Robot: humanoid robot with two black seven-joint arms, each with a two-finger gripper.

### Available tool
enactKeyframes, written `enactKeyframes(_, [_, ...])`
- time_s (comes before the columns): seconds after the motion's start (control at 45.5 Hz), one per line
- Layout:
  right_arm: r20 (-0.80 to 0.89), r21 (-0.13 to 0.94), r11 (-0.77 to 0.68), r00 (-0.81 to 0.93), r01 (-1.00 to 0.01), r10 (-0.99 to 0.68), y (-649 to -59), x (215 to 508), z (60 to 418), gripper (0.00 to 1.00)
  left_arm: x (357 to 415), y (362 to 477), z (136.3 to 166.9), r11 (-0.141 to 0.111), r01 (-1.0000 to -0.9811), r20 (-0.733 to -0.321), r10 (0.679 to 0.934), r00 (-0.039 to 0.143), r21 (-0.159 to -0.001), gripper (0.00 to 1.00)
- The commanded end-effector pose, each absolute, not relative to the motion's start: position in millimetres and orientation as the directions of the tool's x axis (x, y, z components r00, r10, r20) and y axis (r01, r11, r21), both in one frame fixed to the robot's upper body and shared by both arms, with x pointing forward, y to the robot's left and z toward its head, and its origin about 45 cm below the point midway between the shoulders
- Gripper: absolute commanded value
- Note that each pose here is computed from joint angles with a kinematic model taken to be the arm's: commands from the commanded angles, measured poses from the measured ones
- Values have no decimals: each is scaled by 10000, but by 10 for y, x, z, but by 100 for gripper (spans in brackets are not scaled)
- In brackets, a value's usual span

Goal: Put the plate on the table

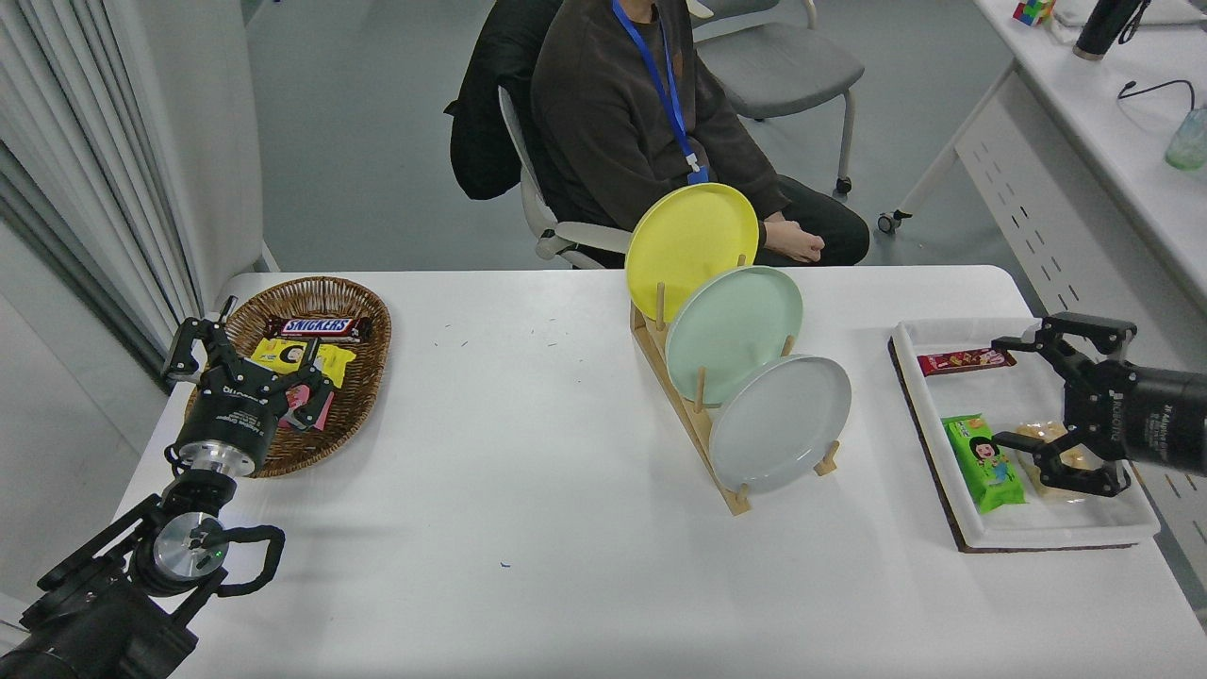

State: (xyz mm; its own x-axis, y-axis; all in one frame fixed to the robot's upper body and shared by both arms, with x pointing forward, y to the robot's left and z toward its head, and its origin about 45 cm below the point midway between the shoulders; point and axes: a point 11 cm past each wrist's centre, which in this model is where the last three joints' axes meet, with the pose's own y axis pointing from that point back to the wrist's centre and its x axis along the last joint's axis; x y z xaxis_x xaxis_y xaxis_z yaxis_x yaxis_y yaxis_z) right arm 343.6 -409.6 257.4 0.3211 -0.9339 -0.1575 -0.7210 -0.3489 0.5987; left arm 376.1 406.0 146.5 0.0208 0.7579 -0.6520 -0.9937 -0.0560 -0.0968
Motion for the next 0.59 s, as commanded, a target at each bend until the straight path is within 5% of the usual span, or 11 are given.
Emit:
enactKeyframes(0.0, [-1545, 6542, -2910, 2533, -6981, -9550, -3966, 3476, 2564, 99, 3761, 4061, 1465, -561, -9937, -6520, 7579, 207, -968, 98])
enactKeyframes(0.22, [-1063, 6964, -2133, 1955, -6852, -9749, -3804, 3532, 2631, 99, 3761, 4061, 1465, -561, -9937, -6520, 7579, 207, -968, 98])
enactKeyframes(0.571, [-1773, 6679, -3053, 2533, -6787, -9510, -3342, 3593, 2791, 99, 3761, 4061, 1465, -561, -9937, -6520, 7579, 207, -968, 98])
